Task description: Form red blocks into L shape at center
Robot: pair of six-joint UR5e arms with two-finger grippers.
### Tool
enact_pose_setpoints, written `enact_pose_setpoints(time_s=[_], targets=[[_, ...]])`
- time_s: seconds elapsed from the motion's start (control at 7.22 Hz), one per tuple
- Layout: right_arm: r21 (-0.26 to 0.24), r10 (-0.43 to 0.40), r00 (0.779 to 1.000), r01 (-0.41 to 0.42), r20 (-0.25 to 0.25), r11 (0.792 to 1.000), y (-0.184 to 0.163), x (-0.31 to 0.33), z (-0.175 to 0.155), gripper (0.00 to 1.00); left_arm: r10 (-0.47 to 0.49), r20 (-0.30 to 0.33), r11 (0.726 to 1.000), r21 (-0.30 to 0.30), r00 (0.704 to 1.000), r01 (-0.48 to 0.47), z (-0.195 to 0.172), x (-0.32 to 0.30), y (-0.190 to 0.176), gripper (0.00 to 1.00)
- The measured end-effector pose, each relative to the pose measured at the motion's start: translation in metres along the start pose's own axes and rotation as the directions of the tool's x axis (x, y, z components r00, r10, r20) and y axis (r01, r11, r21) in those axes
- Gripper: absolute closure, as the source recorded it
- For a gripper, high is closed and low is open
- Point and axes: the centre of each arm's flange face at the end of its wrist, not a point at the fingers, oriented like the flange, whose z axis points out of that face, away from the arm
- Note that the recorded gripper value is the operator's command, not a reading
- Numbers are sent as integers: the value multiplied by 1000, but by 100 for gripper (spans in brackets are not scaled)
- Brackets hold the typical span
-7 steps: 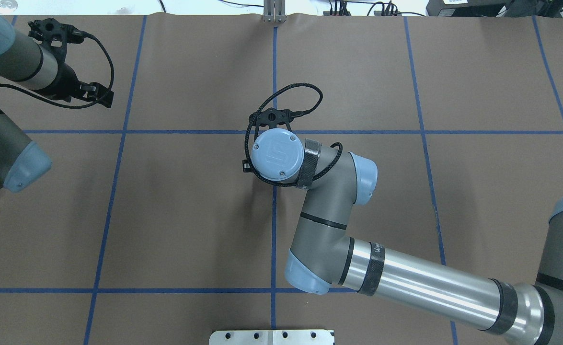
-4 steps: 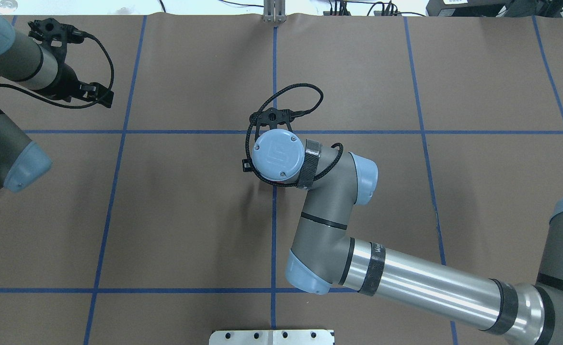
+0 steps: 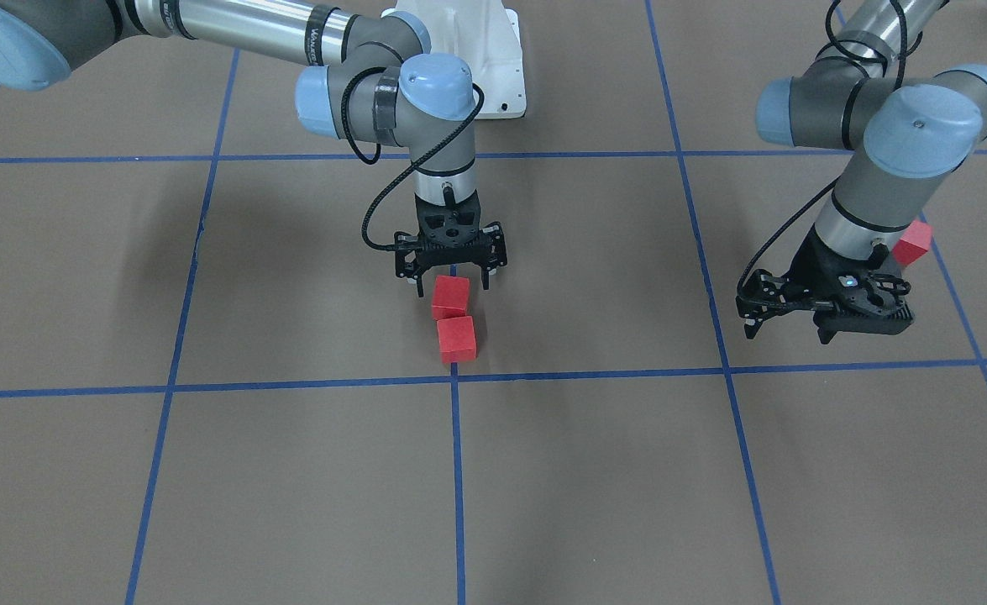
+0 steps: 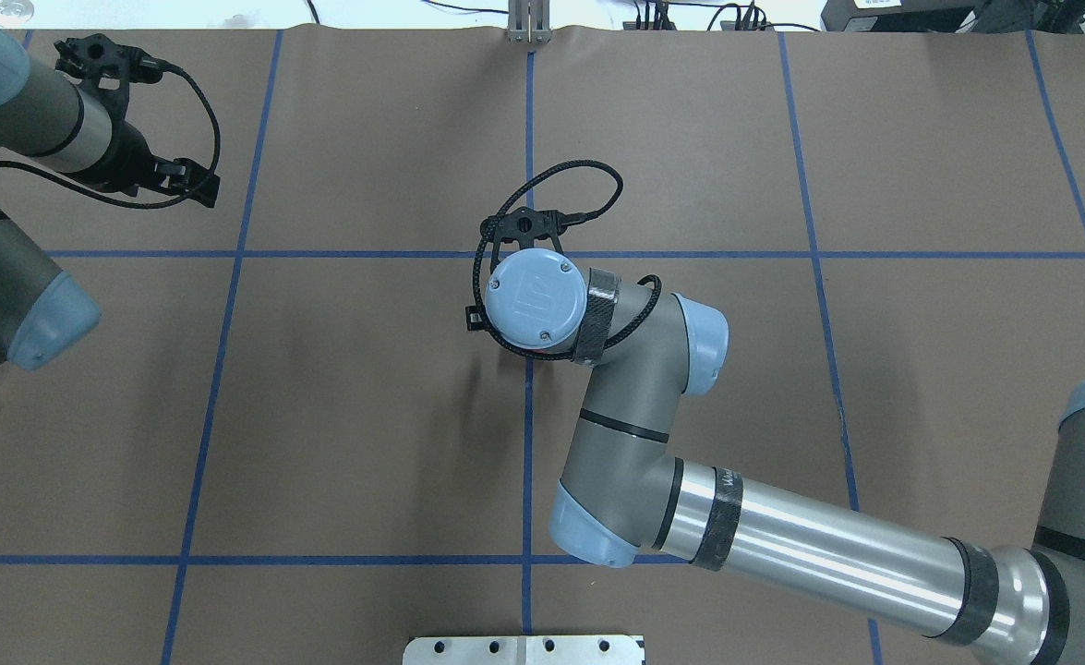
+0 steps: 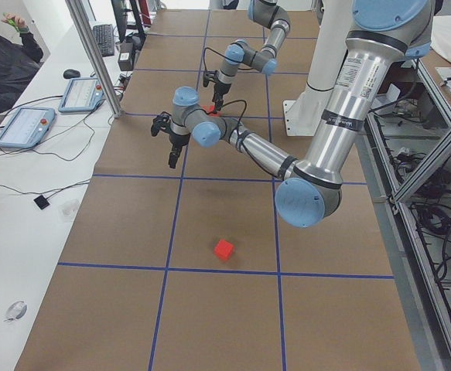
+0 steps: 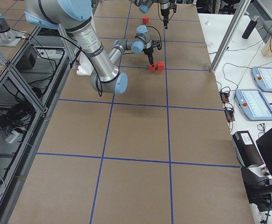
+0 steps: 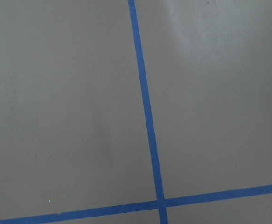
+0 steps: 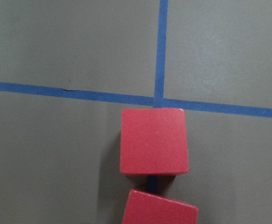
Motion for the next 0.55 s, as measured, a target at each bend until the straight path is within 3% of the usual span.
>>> enact_pose_setpoints(time_s=[0.55], targets=[[1, 3, 1000, -3, 3, 1000, -3, 1, -2, 2, 2, 0, 1000, 1, 1000, -2, 0, -1, 0, 0]])
